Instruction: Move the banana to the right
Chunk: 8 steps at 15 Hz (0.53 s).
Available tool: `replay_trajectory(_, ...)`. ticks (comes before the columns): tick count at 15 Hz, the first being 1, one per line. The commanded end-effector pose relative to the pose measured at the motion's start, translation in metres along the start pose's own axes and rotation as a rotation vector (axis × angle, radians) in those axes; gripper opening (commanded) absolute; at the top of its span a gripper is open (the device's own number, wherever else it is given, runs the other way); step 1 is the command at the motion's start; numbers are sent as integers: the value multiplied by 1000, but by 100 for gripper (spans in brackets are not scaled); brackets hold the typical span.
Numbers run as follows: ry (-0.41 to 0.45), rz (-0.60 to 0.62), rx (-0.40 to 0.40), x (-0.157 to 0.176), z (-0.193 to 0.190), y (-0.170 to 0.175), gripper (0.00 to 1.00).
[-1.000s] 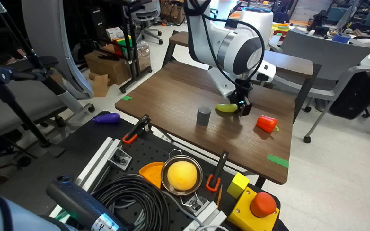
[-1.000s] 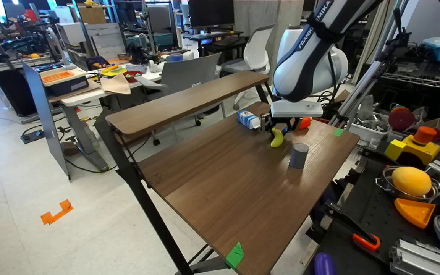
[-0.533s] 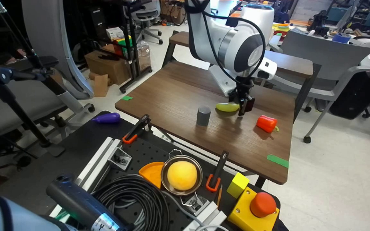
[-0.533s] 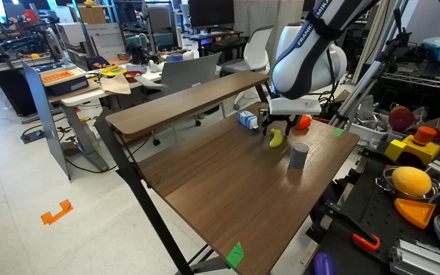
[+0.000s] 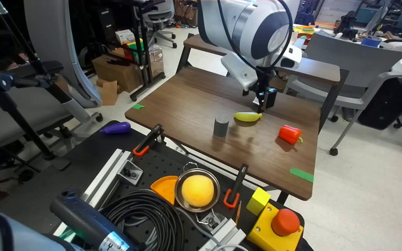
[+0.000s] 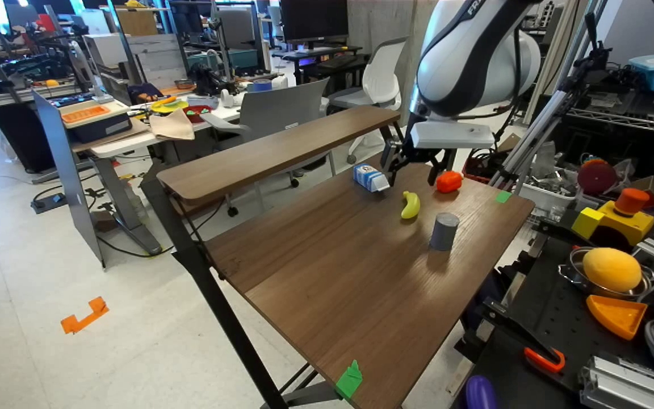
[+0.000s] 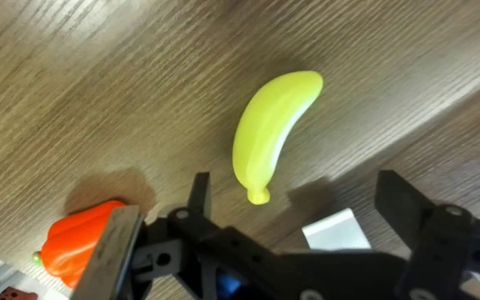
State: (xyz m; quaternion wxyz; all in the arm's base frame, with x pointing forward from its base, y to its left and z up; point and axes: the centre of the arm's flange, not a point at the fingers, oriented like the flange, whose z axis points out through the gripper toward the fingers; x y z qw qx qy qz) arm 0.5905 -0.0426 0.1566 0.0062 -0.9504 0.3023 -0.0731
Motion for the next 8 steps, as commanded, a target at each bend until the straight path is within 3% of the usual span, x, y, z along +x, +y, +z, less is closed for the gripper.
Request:
replay_trajectory(1, -26, -71, 61, -21, -54, 7, 100)
replay_trajectory(2, -21, -82, 74, -24, -63, 6, 100)
replay_trajectory(3, 5, -56, 44, -11, -34, -4, 100)
replay_trajectory(8, 1, -77, 61, -20, -55, -2, 100)
